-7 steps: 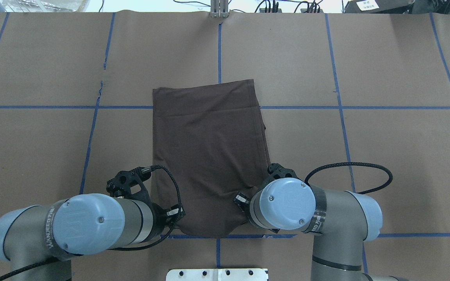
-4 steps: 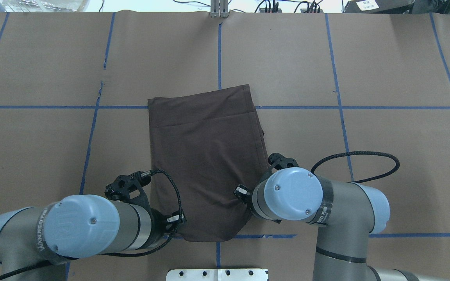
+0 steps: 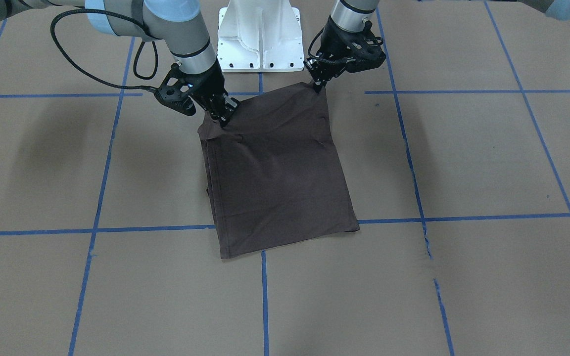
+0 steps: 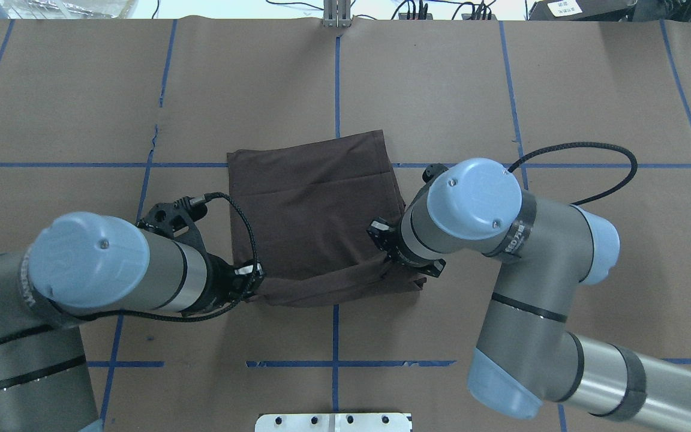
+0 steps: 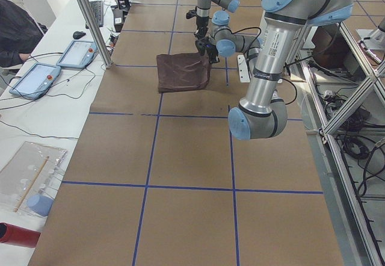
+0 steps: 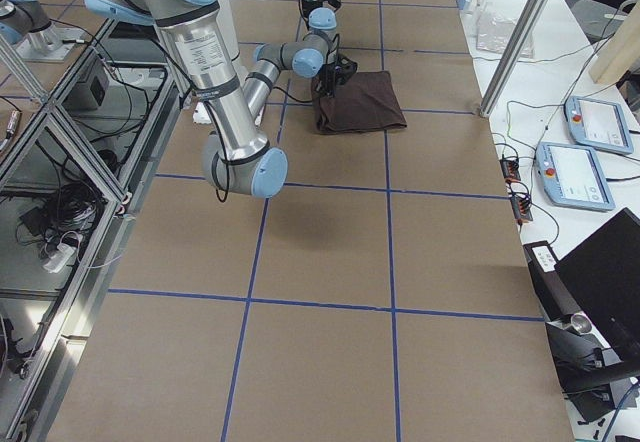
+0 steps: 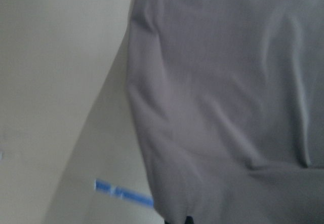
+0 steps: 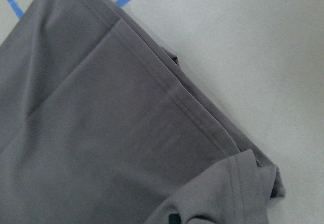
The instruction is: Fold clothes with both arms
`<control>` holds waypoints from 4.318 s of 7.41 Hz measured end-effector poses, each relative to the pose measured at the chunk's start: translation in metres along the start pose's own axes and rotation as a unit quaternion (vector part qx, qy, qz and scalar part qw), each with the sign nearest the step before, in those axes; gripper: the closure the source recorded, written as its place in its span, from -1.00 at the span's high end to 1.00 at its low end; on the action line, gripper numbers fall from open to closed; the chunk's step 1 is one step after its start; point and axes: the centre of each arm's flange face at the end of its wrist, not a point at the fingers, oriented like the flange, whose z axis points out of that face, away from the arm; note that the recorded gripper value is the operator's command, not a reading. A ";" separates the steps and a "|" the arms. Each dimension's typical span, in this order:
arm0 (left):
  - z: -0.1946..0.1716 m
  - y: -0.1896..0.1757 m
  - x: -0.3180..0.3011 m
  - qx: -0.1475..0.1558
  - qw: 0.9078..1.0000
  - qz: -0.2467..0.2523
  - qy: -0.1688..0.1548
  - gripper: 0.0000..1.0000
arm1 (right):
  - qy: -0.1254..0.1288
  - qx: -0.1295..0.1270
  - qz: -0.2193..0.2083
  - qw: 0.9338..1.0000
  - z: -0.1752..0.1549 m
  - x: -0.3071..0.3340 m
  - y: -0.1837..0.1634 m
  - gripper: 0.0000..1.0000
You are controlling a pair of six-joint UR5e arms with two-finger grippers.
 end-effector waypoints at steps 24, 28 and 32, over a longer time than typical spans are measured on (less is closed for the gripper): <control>-0.165 -0.405 -0.418 0.058 0.913 0.369 -0.163 1.00 | 0.115 -0.024 -0.342 0.932 -0.166 0.339 -0.418 1.00; -0.156 -0.411 -0.485 0.001 0.919 0.351 -0.178 1.00 | 0.079 -0.048 -0.275 0.957 -0.180 0.444 -0.445 1.00; -0.147 -0.434 -0.499 -0.027 0.930 0.337 -0.146 1.00 | 0.058 -0.050 -0.268 0.960 -0.193 0.507 -0.466 1.00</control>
